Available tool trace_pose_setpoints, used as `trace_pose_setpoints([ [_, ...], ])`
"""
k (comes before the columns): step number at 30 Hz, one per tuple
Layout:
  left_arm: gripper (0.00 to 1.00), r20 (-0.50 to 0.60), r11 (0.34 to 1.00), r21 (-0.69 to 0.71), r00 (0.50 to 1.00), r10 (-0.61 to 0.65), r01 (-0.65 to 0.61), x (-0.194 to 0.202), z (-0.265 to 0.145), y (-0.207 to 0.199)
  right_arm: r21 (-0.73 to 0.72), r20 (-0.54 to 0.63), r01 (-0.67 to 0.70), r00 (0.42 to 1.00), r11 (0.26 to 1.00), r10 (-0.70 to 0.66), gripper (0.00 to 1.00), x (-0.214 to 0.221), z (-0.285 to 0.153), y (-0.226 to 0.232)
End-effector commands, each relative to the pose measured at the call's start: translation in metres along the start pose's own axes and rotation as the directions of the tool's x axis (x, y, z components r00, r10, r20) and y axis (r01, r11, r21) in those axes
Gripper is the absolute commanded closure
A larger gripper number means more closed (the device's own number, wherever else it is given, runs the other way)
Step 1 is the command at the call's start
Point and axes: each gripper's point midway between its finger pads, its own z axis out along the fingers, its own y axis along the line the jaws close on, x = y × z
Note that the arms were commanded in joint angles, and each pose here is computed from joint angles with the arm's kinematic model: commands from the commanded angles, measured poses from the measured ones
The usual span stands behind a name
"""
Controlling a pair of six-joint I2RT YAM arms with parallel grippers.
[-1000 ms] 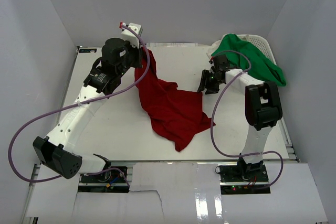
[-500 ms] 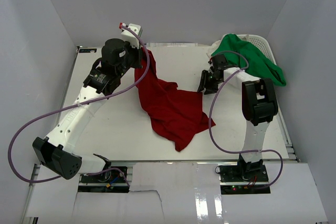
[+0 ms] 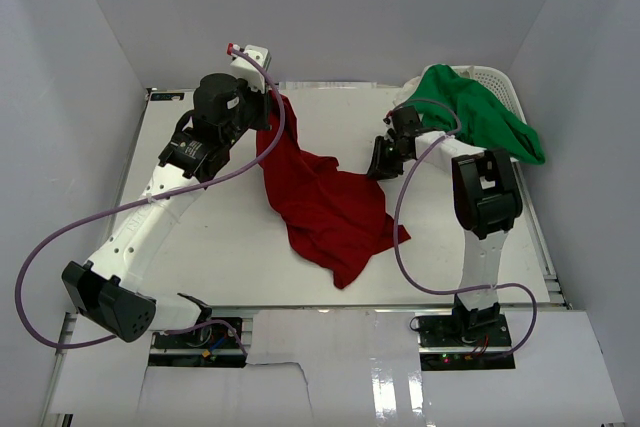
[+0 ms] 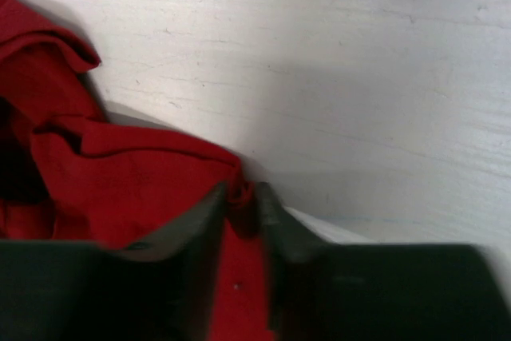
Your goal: Fold and stack the t-shirts
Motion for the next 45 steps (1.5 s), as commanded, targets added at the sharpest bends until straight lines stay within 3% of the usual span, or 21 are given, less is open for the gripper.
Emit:
trace_pose_setpoints([
  [1, 1.00, 0.052, 1.000, -0.015, 0.999, -0.003, 0.004, -0.017, -0.015, 0.004, 0.082, -0.101, -0.020, 0.995, 0.996, 0.028, 0.79, 0.030, 0.022, -0.022],
  [2, 1.00, 0.051, 1.000, -0.015, 0.999, -0.003, 0.004, -0.016, -0.015, 0.004, 0.093, -0.101, -0.019, 0.995, 0.995, 0.028, 0.92, 0.029, 0.022, -0.024],
  [12, 1.00, 0.035, 0.998, -0.050, 0.999, -0.028, 0.029, -0.009, -0.010, 0.010, 0.116, 0.017, 0.057, 0.998, 0.992, -0.059, 0.92, -0.007, -0.022, -0.008],
  [19, 1.00, -0.074, 0.958, -0.234, 0.979, -0.190, 0.168, 0.011, 0.014, 0.057, 0.071, 0.217, 0.200, 0.953, 0.977, -0.211, 0.92, -0.071, -0.118, 0.053],
  [26, 1.00, -0.109, 0.917, -0.266, 0.935, -0.336, 0.298, 0.018, 0.052, 0.083, 0.019, 0.377, 0.323, 0.874, 0.946, -0.306, 0.92, -0.107, -0.224, 0.113],
  [27, 1.00, -0.169, 0.903, -0.305, 0.915, -0.365, 0.304, 0.039, 0.064, 0.091, 0.002, 0.400, 0.348, 0.859, 0.937, -0.320, 0.92, -0.107, -0.239, 0.122],
  [29, 1.00, -0.157, 0.881, -0.318, 0.896, -0.414, 0.351, 0.025, 0.073, 0.099, -0.005, 0.421, 0.368, 0.844, 0.930, -0.331, 0.92, -0.107, -0.251, 0.128],
  [31, 1.00, -0.242, 0.827, -0.389, 0.821, -0.517, 0.406, 0.057, 0.091, 0.113, -0.019, 0.456, 0.406, 0.817, 0.914, -0.353, 0.92, -0.105, -0.266, 0.136],
  [32, 1.00, -0.208, 0.814, -0.366, 0.813, -0.543, 0.450, 0.035, 0.094, 0.115, -0.021, 0.469, 0.413, 0.808, 0.911, -0.356, 0.92, -0.105, -0.272, 0.139],
  [34, 1.00, -0.247, 0.747, -0.440, 0.733, -0.634, 0.498, 0.060, 0.103, 0.134, -0.036, 0.507, 0.447, 0.779, 0.894, -0.369, 0.92, -0.104, -0.291, 0.149],
  [35, 1.00, -0.222, 0.732, -0.438, 0.726, -0.651, 0.522, 0.049, 0.102, 0.140, -0.038, 0.521, 0.454, 0.769, 0.890, -0.370, 0.92, -0.104, -0.300, 0.152],
  [41, 1.00, -0.212, 0.591, -0.525, 0.578, -0.788, 0.613, 0.082, 0.072, 0.170, -0.047, 0.645, 0.550, 0.654, 0.834, -0.395, 0.92, -0.087, -0.368, 0.179],
  [42, 1.00, -0.242, 0.575, -0.549, 0.543, -0.804, 0.607, 0.105, 0.068, 0.167, -0.036, 0.674, 0.563, 0.623, 0.825, -0.396, 0.92, -0.080, -0.385, 0.182],
  [45, 1.00, -0.252, 0.544, -0.600, 0.507, -0.824, 0.587, 0.135, 0.050, 0.161, -0.001, 0.709, 0.583, 0.573, 0.812, -0.411, 0.92, -0.069, -0.407, 0.187],
])
